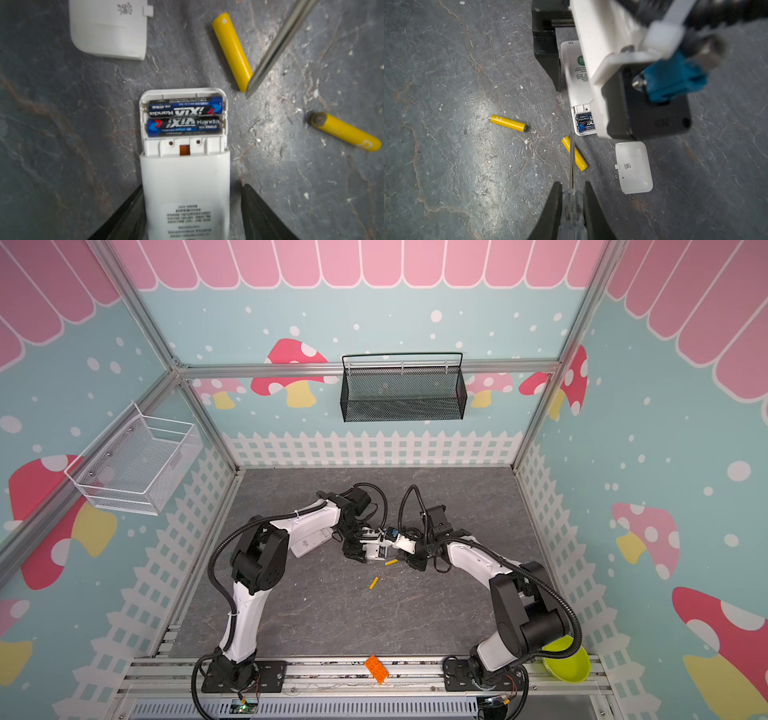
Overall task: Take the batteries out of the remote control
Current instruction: 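Pry the first blue battery out with the screwdriver while the left gripper holds the remote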
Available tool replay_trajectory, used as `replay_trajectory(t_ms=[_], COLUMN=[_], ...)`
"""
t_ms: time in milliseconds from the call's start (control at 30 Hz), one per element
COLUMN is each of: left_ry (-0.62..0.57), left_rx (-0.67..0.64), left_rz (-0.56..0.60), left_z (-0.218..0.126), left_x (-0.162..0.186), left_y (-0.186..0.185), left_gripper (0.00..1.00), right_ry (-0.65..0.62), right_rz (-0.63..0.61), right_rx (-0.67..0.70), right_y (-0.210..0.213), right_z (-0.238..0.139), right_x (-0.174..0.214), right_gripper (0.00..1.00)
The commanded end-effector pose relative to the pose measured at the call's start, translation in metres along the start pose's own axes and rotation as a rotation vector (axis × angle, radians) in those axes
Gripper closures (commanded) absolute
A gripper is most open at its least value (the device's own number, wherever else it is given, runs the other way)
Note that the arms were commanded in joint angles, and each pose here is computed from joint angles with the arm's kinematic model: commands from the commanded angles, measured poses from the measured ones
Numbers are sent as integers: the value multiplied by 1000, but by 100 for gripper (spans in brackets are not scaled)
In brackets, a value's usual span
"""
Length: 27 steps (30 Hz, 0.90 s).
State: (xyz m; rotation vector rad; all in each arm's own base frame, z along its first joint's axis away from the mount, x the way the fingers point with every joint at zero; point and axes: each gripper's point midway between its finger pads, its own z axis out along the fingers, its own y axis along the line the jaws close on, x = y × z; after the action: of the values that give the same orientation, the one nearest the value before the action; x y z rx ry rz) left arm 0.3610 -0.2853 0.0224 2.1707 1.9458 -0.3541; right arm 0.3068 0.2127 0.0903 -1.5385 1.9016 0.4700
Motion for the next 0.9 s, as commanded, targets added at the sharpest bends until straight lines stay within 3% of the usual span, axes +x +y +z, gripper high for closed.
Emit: replay_trajectory(t_ms=[0, 133, 500, 867], left_ry=[38, 45, 32, 32], left_rx=[45, 47, 53, 55], left_rz=[30, 31, 42, 50], left_z=[11, 12, 10, 10], left_x=[9, 10, 8, 10], left_y=[-11, -11, -12, -11], left_gripper=[44, 58, 61, 66], right_ry=[-24, -22, 5, 66], right_rz=[-50, -63, -59, -105], right_rx=[-3, -1, -31, 24], right_y=[0, -2, 1, -5], right_z=[3, 6, 17, 19], right_x=[-6, -7, -1, 8], right_gripper=[100, 100, 100, 100])
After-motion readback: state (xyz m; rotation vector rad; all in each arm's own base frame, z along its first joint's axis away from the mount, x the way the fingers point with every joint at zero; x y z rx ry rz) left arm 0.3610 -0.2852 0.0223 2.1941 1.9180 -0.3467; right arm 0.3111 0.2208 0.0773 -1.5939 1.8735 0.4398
